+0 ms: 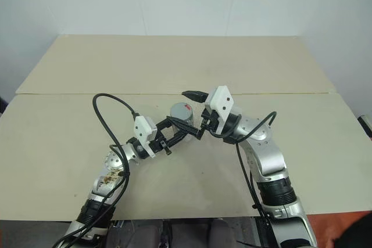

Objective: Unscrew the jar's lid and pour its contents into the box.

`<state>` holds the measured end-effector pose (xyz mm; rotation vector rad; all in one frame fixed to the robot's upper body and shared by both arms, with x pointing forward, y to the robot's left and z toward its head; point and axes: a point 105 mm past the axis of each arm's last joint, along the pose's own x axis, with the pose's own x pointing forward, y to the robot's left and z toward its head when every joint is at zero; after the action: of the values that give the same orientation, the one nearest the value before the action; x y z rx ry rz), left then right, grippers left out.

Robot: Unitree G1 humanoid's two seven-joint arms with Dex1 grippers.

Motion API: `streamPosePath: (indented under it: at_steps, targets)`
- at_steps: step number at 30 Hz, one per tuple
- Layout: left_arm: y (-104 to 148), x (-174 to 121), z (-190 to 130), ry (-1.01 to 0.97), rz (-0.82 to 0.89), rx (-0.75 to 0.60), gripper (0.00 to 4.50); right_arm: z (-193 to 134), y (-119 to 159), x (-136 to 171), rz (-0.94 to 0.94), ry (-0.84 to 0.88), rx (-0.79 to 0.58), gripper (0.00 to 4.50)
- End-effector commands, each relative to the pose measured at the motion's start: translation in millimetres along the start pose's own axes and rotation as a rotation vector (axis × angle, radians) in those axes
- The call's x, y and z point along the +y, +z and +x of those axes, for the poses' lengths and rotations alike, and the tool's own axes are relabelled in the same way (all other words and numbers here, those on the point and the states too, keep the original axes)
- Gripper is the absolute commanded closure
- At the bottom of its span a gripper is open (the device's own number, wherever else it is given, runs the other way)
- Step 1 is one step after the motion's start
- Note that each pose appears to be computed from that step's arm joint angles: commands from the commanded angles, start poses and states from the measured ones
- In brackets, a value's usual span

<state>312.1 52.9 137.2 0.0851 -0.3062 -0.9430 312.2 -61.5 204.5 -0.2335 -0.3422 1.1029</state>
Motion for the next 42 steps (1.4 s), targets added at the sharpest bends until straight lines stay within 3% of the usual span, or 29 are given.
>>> streamPosePath:
  at_steps: [1,18,26,33,42]
  targets:
    - [12,2,1,-0.004,0.027,-0.044,2.54,-10,15,-5,-0.026,-0.034,-0.038,0.03]
    - [9,4,2,-0.012,0.029,-0.041,2.54,-34,19,1,-0.015,-0.032,-0.019,0.03]
    - [10,1,4,-0.012,0.028,-0.048,2.54,-14,33,9,-0.022,0.021,-0.078,0.03]
    - [12,-1,7,-0.015,0.029,-0.058,2.54,15,24,1,-0.017,-0.022,-0.072,0.03]
    - [12,1,4,-0.002,0.030,-0.058,2.54,8,11,-9,-0.009,-0.068,-0.025,0.03]
